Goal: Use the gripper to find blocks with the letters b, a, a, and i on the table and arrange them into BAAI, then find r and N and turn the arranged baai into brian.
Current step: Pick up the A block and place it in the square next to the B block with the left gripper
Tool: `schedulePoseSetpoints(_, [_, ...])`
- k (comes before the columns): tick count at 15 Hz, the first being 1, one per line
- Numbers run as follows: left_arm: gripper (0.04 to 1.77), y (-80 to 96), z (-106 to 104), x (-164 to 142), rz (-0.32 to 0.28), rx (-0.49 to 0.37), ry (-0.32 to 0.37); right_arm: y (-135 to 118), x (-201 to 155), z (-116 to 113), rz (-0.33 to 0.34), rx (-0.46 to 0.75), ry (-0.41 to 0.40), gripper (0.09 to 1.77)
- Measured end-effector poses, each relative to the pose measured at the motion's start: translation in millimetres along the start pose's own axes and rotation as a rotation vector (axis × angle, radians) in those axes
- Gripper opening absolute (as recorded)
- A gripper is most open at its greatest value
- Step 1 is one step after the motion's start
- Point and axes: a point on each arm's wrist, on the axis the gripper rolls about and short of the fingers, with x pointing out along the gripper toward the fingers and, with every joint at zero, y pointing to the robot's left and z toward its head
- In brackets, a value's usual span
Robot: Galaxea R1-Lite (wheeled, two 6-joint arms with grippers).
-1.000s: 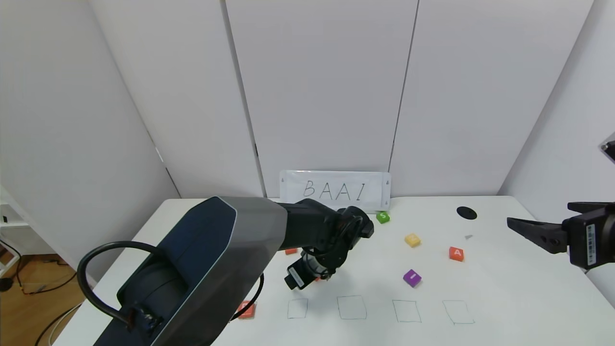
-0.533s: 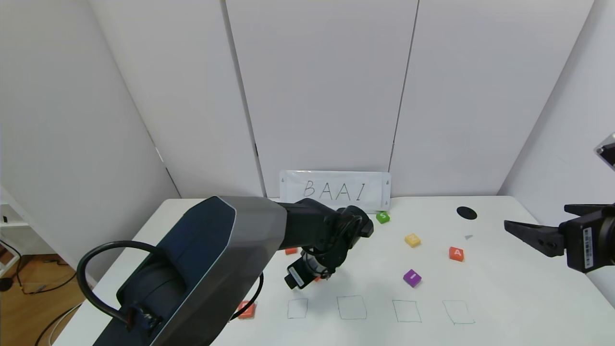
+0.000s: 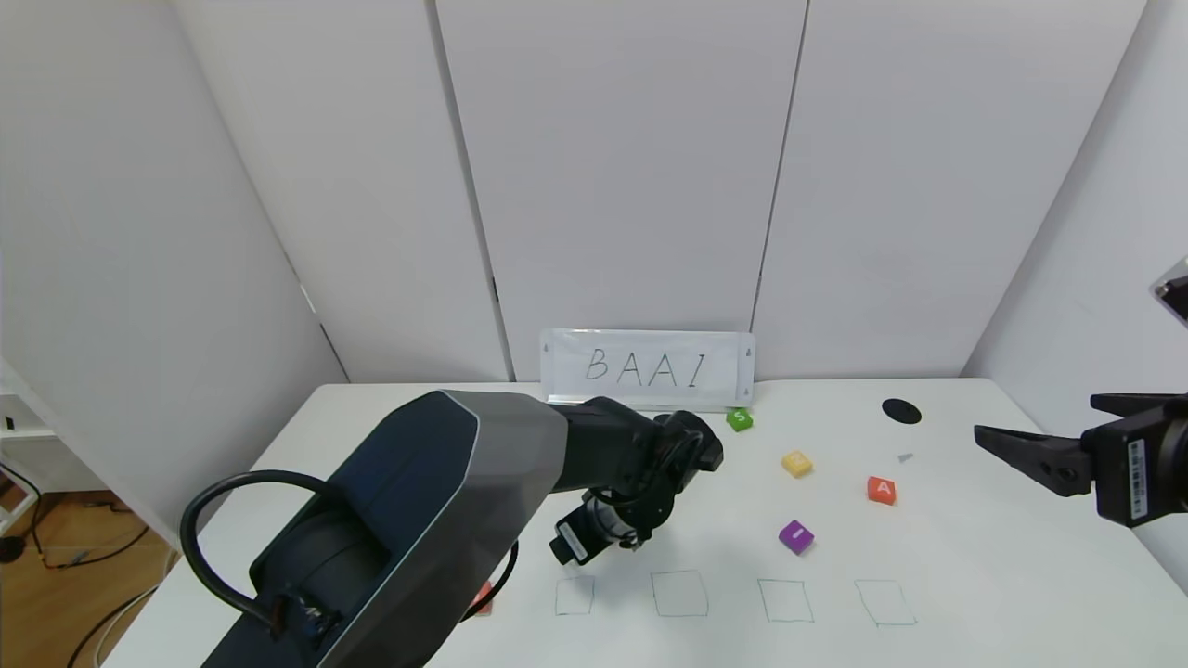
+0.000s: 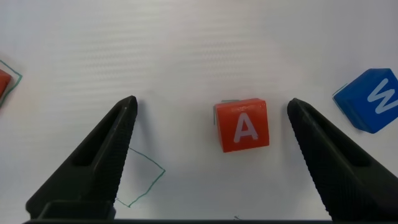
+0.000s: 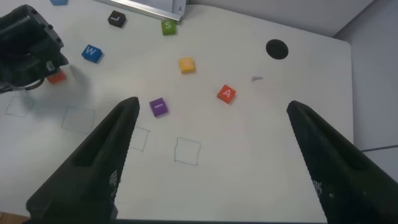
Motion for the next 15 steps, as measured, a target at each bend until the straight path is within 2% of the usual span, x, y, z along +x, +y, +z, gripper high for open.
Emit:
schedulePoseSetpoints(7, [1.72, 1.0, -6.3, 6.6, 0.019, 0.016, 0.005, 0.3, 0.1, -0.5, 0.002, -0.001, 0.002, 1.71])
schedulePoseSetpoints(15, [1.72, 9.3, -4.5, 0.2, 0.073, 0.029, 0.026, 1.2, 0.1, -1.1, 0.006, -0.004, 0.004, 1.71])
